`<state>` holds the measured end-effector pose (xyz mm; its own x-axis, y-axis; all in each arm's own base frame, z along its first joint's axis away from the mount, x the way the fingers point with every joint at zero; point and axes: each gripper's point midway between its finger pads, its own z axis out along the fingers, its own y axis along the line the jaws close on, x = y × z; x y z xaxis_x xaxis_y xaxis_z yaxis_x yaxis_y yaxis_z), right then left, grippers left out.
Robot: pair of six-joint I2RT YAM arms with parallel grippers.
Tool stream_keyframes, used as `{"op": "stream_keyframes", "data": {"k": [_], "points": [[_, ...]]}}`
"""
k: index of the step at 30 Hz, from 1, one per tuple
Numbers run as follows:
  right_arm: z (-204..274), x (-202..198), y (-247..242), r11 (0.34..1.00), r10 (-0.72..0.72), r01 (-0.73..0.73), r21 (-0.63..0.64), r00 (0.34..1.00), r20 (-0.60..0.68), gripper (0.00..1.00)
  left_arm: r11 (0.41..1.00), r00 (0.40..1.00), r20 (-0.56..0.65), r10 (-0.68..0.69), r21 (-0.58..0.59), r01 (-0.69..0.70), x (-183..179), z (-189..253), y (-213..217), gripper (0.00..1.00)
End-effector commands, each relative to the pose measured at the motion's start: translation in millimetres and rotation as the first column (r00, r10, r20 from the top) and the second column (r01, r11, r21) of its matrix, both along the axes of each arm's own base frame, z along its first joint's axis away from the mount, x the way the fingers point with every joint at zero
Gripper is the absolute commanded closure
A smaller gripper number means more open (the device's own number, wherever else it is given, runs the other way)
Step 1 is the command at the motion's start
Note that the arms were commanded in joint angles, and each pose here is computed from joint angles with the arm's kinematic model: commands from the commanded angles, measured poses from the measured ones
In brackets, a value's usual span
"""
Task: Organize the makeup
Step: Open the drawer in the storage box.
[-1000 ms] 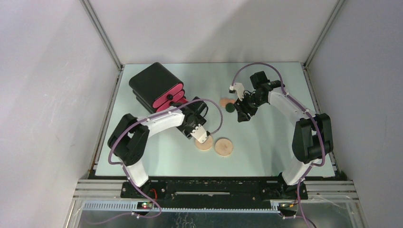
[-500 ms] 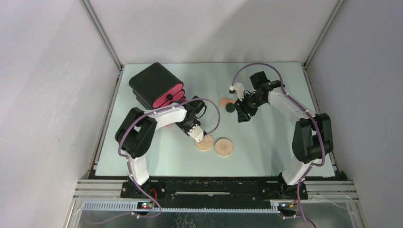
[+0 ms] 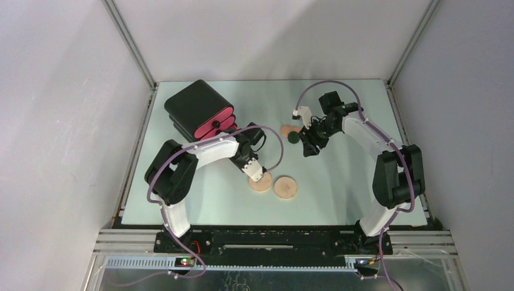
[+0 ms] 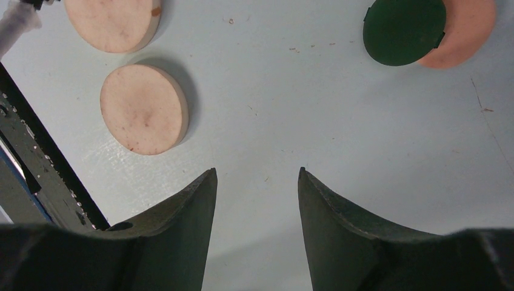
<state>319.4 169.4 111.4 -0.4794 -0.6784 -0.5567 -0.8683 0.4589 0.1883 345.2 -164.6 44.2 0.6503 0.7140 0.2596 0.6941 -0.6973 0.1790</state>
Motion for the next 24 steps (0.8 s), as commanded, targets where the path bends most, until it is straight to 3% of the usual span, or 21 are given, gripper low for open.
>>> {"op": "stream_keyframes", "data": {"k": [1,4,7,17,21,24], "points": [[2,-3,3,1.000,0.022,-0.022,0.013,1.000,0.001,0.40,1.000,1.000,0.018,-0.009,-0.010,0.009,-9,11,0,0.52],[3,-3,3,1.000,0.023,-0.023,0.014,1.000,0.004,0.40,1.000,1.000,0.021,-0.019,0.013,0.018,-7,13,8,0.39],[3,-3,4,1.000,0.024,-0.024,0.014,1.000,0.004,0.40,0.999,0.999,0.036,-0.019,0.031,0.018,0,13,16,0.34],[3,-4,4,1.000,0.023,-0.023,0.015,1.000,0.001,0.40,0.991,0.997,0.068,-0.036,0.131,0.027,18,9,37,0.33],[2,-4,4,1.000,0.024,-0.024,0.013,1.000,-0.001,0.40,0.989,0.997,0.075,-0.035,0.147,0.024,21,9,39,0.42],[1,-4,4,1.000,0.025,-0.025,0.011,1.000,-0.004,0.40,0.989,0.997,0.076,-0.033,0.143,0.022,22,8,38,0.44]]}}
